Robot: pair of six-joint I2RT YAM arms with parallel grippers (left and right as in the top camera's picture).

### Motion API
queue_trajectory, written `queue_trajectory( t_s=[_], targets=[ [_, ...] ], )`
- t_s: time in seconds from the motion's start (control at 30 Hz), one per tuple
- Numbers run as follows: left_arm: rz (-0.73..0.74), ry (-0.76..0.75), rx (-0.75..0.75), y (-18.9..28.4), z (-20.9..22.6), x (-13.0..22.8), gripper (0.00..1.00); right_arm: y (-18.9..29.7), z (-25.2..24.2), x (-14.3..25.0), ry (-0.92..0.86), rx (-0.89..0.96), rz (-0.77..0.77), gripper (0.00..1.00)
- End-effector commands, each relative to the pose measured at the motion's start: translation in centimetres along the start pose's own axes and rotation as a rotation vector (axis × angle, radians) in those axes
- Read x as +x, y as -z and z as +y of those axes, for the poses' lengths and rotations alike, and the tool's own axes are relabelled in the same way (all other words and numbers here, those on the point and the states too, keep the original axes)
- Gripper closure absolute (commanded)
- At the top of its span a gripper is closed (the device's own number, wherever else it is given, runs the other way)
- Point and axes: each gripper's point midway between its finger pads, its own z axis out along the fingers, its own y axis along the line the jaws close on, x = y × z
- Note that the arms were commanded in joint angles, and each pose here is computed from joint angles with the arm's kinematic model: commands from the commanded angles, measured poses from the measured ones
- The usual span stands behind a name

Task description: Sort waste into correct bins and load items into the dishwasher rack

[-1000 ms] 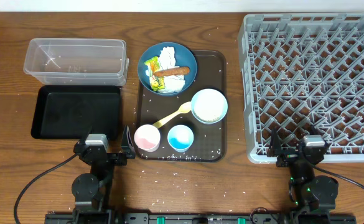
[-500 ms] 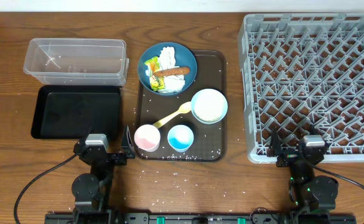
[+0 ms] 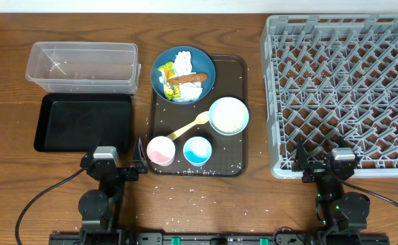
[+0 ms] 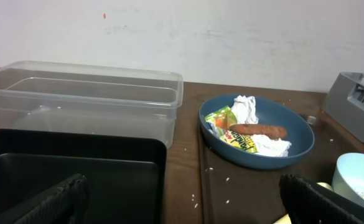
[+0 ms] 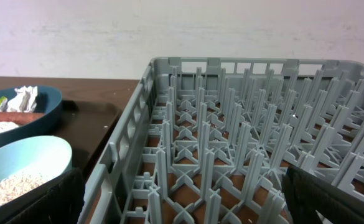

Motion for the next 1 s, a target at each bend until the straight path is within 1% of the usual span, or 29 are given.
queue_trajectory(
  t_s=[0.0, 0.37, 0.47, 0.57, 0.67, 0.73, 0.83, 0.97],
  targets=[
    [0.047, -0.015, 0.018, 0.0, -0.3, 1.5, 0.0, 0.0, -0.1, 0.0, -0.01, 0.007, -0.003, 0.01],
    [0.044, -0.015, 0.018, 0.0, -0.3, 1.4, 0.0, 0.0, 0.0, -0.4, -0.011, 0.001, -0.017, 0.01],
    [0.034, -0.016, 0.045, 0.0, -0.7, 1.1, 0.0, 0.1, 1.1, -1.4, -0.006, -0.063, -0.057, 0.01],
    [-0.03, -0.021, 0.091, 0.2, -1.6, -0.9, 0.0, 0.3, 1.3, -3.4, 0.001, -0.076, -0.137, 0.01],
    [-0.083, -0.026, 0.111, 0.9, -2.3, -3.8, 0.0, 0.9, 1.4, -6.0, 0.009, -0.077, -0.214, 0.01],
    [-0.093, -0.029, 0.137, 1.5, -3.0, -6.0, 0.0, 1.6, 1.5, -8.0, 0.03, -0.076, -0.256, 0.01],
    [-0.05, -0.026, 0.157, 1.8, -3.7, -8.5, 0.0, 2.4, 1.6, -10.8, 0.062, -0.073, -0.285, 0.01],
    [0.073, -0.011, 0.178, 0.4, -4.5, -11.5, 0.0, 2.7, 2.0, -13.6, 0.066, -0.091, -0.247, 0.01]
  ],
)
